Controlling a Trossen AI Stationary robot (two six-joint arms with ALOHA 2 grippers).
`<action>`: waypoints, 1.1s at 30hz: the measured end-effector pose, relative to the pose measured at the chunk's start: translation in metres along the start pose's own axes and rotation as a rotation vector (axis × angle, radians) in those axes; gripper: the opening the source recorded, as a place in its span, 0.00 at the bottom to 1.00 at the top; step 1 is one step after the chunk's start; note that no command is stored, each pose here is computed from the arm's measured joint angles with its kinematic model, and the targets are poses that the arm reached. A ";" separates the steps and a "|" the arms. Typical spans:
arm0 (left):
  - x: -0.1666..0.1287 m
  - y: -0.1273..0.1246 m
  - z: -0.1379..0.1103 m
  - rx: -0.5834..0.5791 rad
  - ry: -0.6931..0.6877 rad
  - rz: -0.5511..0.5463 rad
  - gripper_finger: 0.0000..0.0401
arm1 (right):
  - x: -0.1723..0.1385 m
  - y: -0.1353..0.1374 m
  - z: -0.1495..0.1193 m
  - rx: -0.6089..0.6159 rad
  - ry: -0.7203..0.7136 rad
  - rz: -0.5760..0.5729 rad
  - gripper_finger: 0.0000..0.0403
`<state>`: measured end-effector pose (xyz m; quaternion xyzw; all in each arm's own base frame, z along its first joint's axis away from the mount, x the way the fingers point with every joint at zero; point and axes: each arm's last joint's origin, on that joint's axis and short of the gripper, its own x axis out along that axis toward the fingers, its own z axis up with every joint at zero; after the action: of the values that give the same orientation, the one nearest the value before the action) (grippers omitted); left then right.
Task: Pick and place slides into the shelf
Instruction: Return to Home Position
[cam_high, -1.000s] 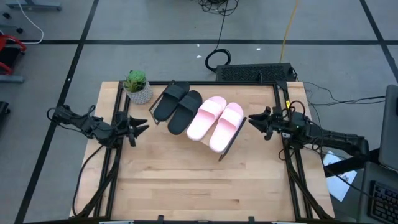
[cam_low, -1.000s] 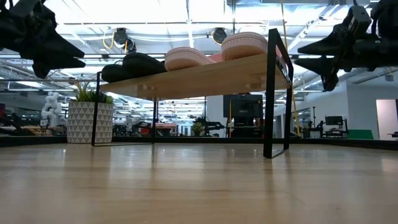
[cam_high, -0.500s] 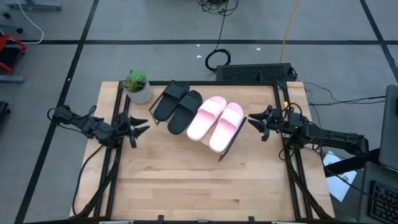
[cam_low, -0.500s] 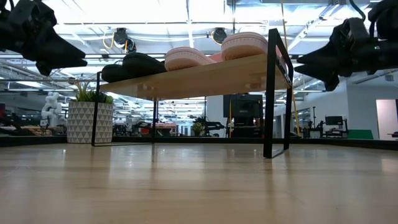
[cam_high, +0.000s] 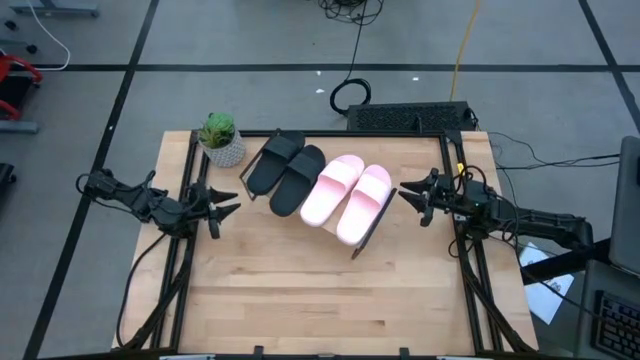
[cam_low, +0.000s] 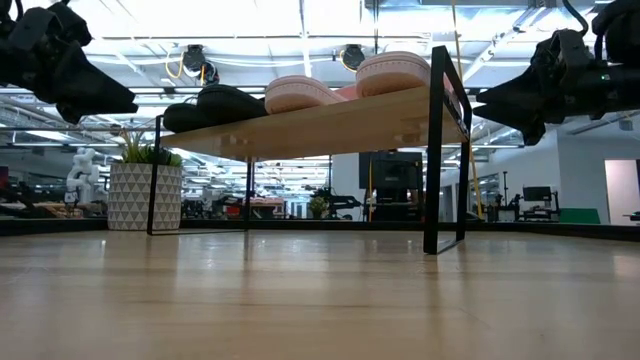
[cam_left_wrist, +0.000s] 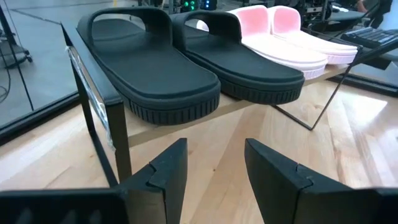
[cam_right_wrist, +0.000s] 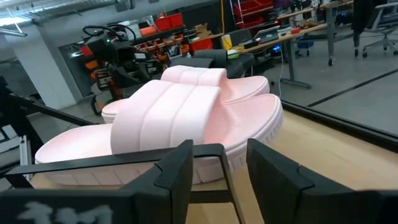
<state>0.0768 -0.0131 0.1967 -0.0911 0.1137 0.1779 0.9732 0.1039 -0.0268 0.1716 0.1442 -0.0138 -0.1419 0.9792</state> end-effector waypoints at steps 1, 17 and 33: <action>0.000 0.000 0.000 -0.008 0.000 0.000 0.40 | 0.000 0.000 0.000 0.001 0.000 0.000 0.35; 0.000 0.000 0.000 -0.063 0.004 -0.008 0.40 | 0.000 0.000 0.000 0.003 -0.001 -0.002 0.35; 0.000 0.000 0.000 -0.062 0.003 -0.008 0.40 | 0.000 0.000 0.000 0.003 -0.001 -0.002 0.35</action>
<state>0.0769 -0.0134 0.1967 -0.1219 0.1094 0.1772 0.9705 0.1039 -0.0269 0.1716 0.1458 -0.0142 -0.1430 0.9788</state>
